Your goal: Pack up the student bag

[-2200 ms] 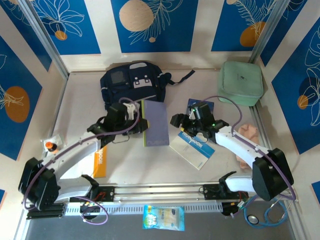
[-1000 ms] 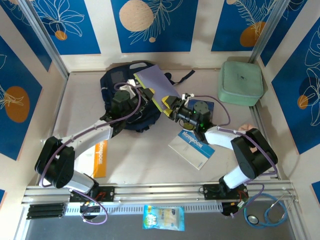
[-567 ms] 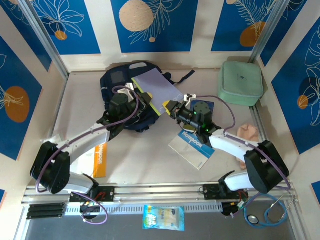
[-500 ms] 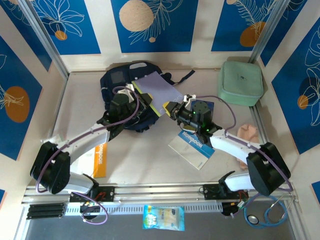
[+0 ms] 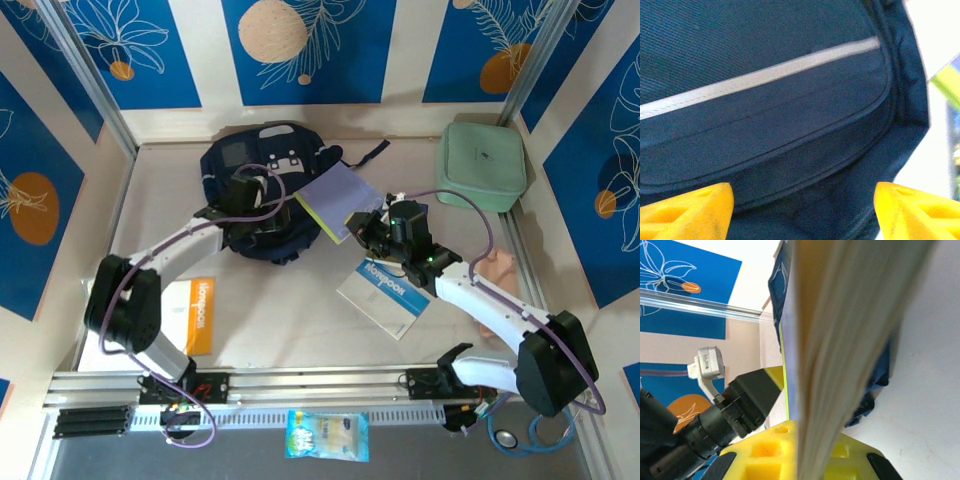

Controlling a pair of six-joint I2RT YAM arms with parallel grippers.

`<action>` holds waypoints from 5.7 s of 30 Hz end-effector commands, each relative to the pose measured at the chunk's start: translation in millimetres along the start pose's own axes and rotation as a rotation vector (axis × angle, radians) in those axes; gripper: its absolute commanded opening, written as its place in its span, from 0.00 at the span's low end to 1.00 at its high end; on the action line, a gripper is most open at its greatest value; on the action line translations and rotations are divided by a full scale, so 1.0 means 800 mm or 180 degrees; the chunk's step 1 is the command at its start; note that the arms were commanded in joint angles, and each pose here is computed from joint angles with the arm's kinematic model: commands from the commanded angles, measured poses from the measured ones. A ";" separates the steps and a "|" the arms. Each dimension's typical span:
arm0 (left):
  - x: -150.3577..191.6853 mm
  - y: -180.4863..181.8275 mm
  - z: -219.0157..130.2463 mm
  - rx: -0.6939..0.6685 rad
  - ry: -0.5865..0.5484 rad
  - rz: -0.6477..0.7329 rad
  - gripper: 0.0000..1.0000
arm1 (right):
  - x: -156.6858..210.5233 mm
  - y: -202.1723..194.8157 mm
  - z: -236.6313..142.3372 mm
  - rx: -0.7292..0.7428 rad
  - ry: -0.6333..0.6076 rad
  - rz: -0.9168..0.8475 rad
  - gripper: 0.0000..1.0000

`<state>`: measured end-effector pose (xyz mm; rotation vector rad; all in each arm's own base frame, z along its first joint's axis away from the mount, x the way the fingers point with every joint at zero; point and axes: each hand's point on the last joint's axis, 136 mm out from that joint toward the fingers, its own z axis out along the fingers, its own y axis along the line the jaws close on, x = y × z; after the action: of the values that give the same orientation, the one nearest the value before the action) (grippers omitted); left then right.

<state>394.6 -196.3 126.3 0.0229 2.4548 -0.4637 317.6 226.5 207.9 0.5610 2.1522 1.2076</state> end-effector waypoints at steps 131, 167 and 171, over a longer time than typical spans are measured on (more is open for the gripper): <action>-0.179 -0.151 -0.163 -0.0381 -0.1181 0.1702 0.00 | 0.041 0.008 0.286 0.0185 0.0211 0.0371 0.15; -0.017 -0.033 -0.097 0.0229 -0.0115 0.0604 0.85 | 0.077 -0.213 -0.066 0.2246 0.0760 -0.0188 0.71; 0.005 -0.048 -0.104 0.0471 -0.0033 0.0412 0.92 | 0.082 -0.239 -0.094 0.2532 0.0814 -0.0078 0.71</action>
<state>353.5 -188.5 192.5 0.2811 2.3842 -0.4169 229.8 140.6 59.1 0.6919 2.7449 0.4352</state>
